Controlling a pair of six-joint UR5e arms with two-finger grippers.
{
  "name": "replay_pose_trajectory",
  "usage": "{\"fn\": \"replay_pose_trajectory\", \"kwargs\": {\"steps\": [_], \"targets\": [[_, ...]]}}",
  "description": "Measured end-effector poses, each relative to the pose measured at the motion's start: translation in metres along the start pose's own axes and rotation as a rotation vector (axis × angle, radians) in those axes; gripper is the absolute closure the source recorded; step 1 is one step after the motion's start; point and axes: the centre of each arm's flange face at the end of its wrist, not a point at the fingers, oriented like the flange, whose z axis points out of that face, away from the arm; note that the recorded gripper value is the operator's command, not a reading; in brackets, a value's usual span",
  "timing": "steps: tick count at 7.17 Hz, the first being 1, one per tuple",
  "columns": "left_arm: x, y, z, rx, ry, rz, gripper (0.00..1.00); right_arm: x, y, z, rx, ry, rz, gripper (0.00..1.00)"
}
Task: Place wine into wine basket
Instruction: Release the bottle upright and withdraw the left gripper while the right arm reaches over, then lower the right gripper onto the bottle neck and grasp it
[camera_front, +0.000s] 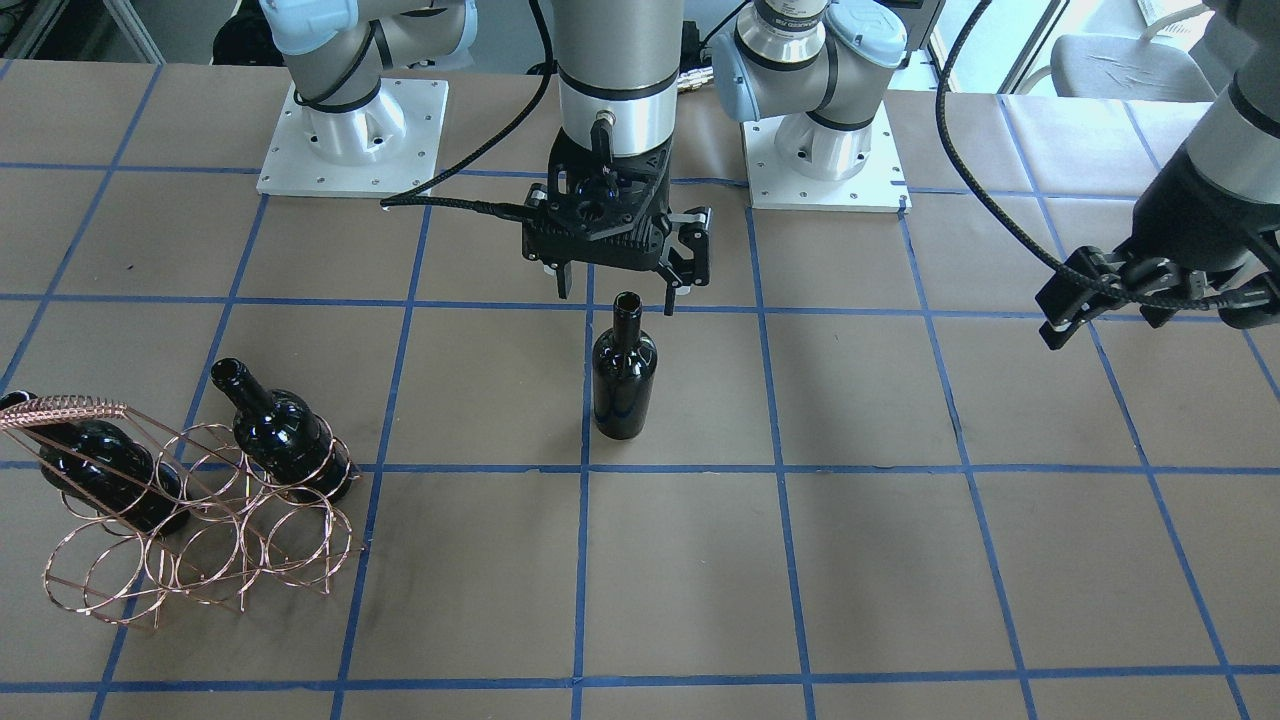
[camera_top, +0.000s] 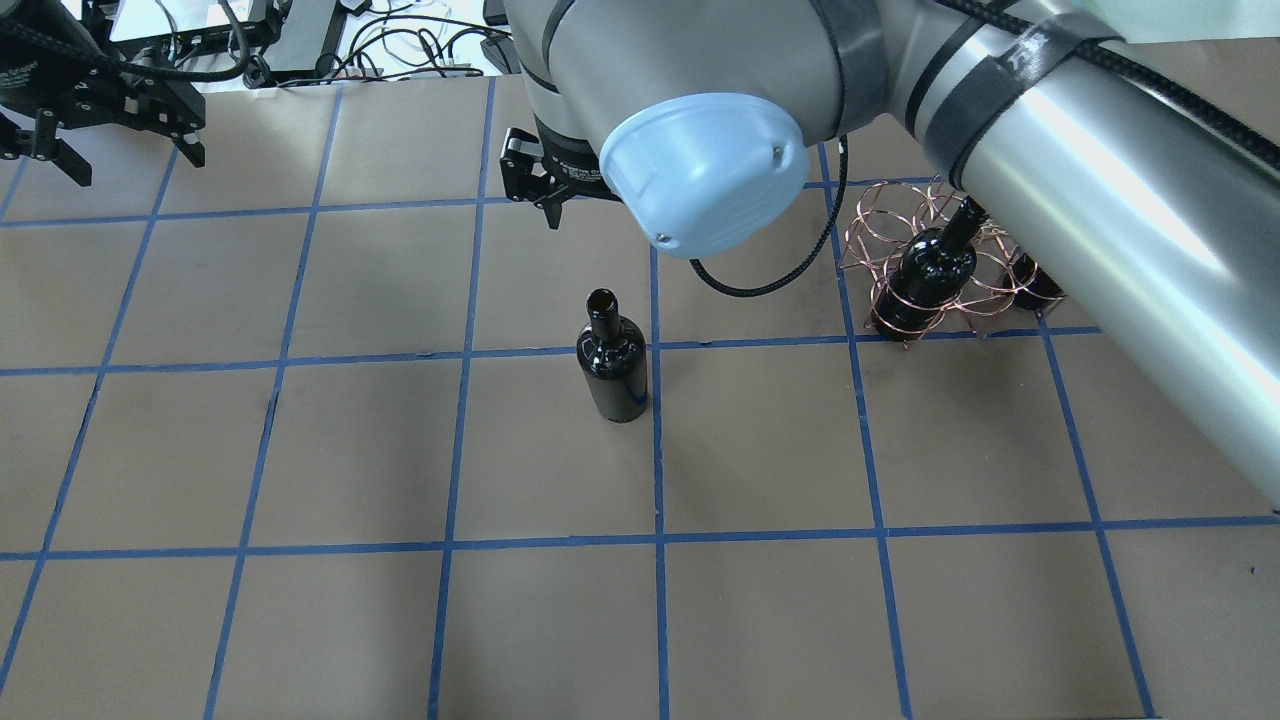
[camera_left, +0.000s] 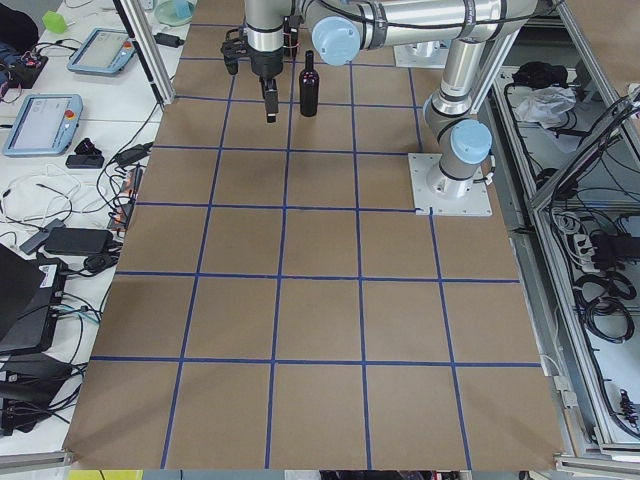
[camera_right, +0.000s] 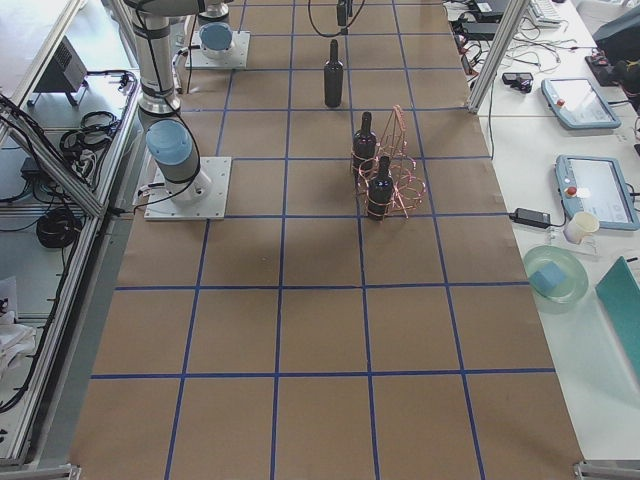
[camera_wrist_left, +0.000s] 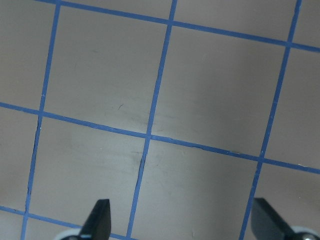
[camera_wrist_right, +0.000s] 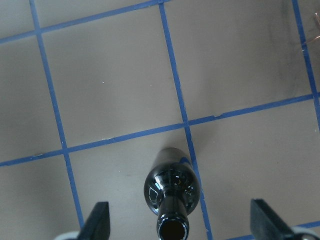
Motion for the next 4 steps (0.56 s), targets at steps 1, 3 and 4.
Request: {"fn": "replay_pose_trajectory", "kwargs": {"steps": [1, 3, 4], "targets": [[0.0, 0.004, -0.001, -0.009, -0.001, 0.01, 0.0, -0.001, 0.004, 0.017, -0.015, 0.014, -0.012, 0.0], [0.001, 0.007, -0.001, -0.024, 0.001, 0.018, 0.0, 0.001, 0.013, 0.046, -0.041, 0.027, -0.033, 0.0], [0.003, 0.009, 0.0, -0.031, 0.002, 0.022, 0.0, 0.0, 0.018, 0.057, -0.053, 0.032, -0.034, 0.0]]}}
